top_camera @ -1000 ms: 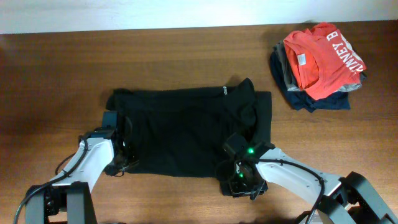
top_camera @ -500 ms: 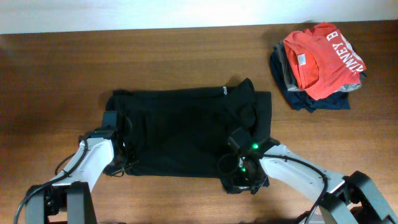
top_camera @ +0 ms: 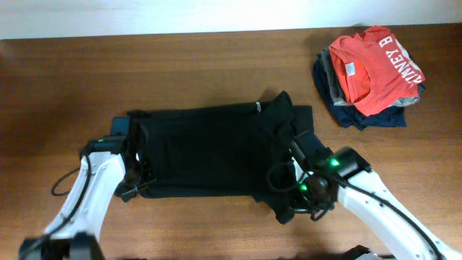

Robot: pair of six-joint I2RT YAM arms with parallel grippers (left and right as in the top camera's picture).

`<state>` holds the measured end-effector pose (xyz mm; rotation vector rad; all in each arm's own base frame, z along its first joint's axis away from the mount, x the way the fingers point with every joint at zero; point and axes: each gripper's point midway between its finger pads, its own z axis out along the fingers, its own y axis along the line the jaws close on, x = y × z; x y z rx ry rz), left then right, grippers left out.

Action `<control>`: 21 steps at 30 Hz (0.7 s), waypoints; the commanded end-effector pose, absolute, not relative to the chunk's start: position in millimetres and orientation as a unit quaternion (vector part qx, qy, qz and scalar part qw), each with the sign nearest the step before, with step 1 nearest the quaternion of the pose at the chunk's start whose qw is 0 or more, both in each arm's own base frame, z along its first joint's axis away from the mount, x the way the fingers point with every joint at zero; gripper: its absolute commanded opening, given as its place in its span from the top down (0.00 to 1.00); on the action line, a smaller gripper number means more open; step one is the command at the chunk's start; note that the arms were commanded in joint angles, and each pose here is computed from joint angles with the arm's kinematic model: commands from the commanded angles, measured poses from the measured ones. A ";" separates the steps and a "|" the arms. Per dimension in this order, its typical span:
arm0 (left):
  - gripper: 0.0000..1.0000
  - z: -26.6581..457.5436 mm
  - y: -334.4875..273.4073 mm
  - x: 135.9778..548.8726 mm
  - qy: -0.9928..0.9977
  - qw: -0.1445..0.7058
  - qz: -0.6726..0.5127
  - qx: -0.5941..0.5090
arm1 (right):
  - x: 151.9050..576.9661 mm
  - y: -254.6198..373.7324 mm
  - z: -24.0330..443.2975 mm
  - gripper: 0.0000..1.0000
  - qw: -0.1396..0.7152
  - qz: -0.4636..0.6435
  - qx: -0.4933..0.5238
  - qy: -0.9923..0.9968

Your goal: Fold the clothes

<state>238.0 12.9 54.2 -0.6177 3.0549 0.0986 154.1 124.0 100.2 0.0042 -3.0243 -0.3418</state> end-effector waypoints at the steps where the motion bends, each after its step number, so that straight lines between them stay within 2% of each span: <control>1: 1.00 83.4 19.4 244.3 0.979 0.065 0.039 -0.188 | 149.3 116.0 113.2 0.96 0.037 -0.107 -0.010 -0.994; 7: 0.99 108.5 19.5 241.9 0.975 0.113 0.030 -0.190 | 143.8 110.1 123.7 0.96 0.025 -0.104 -0.013 -0.994; 21: 0.99 129.2 20.3 304.0 0.951 0.241 0.007 -0.192 | 259.8 107.5 137.7 0.96 -0.202 -0.040 -0.004 -0.979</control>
